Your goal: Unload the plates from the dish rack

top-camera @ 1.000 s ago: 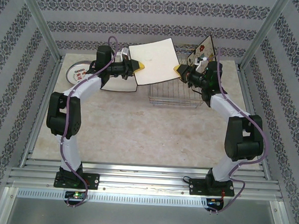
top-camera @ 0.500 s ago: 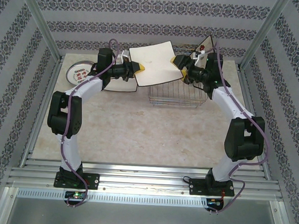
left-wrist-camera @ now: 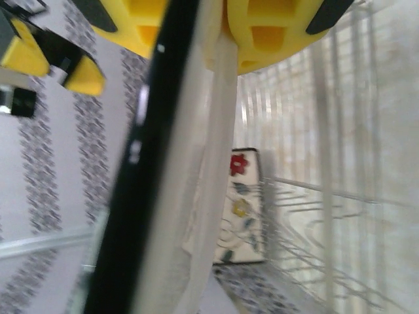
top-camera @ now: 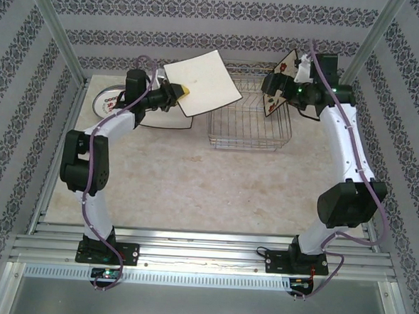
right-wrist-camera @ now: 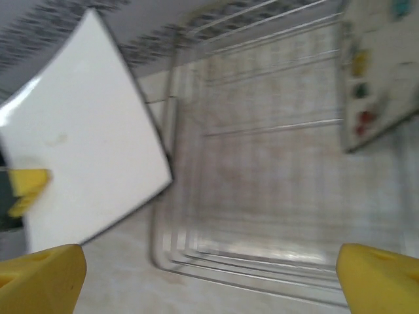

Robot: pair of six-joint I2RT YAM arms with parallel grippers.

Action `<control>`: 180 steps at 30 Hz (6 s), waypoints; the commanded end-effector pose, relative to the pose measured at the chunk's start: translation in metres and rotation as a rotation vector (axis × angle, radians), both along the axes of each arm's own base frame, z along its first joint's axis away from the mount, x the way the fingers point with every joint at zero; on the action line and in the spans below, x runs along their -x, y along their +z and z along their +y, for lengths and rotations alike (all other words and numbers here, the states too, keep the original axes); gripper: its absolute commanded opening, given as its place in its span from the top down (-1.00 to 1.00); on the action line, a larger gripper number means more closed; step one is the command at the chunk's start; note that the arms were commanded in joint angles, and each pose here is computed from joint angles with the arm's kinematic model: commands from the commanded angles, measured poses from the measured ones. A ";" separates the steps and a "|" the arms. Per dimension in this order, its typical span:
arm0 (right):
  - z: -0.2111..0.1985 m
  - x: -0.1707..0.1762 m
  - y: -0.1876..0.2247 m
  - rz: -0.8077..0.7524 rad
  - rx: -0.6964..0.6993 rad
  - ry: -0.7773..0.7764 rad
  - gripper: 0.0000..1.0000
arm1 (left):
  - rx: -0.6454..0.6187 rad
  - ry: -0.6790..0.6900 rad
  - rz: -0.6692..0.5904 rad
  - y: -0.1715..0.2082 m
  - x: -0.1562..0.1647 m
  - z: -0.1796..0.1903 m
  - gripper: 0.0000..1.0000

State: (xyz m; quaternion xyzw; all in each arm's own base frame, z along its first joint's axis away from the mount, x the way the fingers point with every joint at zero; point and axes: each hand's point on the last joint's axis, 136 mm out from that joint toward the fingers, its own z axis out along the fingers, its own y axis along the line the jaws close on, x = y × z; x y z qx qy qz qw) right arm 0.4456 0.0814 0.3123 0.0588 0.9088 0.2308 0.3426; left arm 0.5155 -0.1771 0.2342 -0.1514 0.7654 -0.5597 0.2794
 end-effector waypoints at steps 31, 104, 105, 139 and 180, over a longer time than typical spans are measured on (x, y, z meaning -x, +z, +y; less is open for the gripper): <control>-0.077 0.031 -0.061 0.336 0.560 -0.051 -0.96 | 0.081 0.826 -0.236 0.013 -0.027 0.091 1.00; -0.054 0.035 -0.077 0.316 0.500 0.011 -0.96 | -0.080 0.927 0.144 -0.178 0.003 0.086 0.63; -0.054 0.035 -0.078 0.317 0.500 0.012 -0.96 | -0.082 0.921 0.150 -0.180 0.003 0.087 0.63; -0.054 0.039 -0.090 0.338 0.487 0.017 -0.96 | -0.175 0.867 0.234 -0.192 0.004 0.065 0.07; -0.051 0.021 -0.104 0.315 0.388 -0.003 -0.96 | -0.634 0.720 0.319 -0.173 0.000 0.059 -0.40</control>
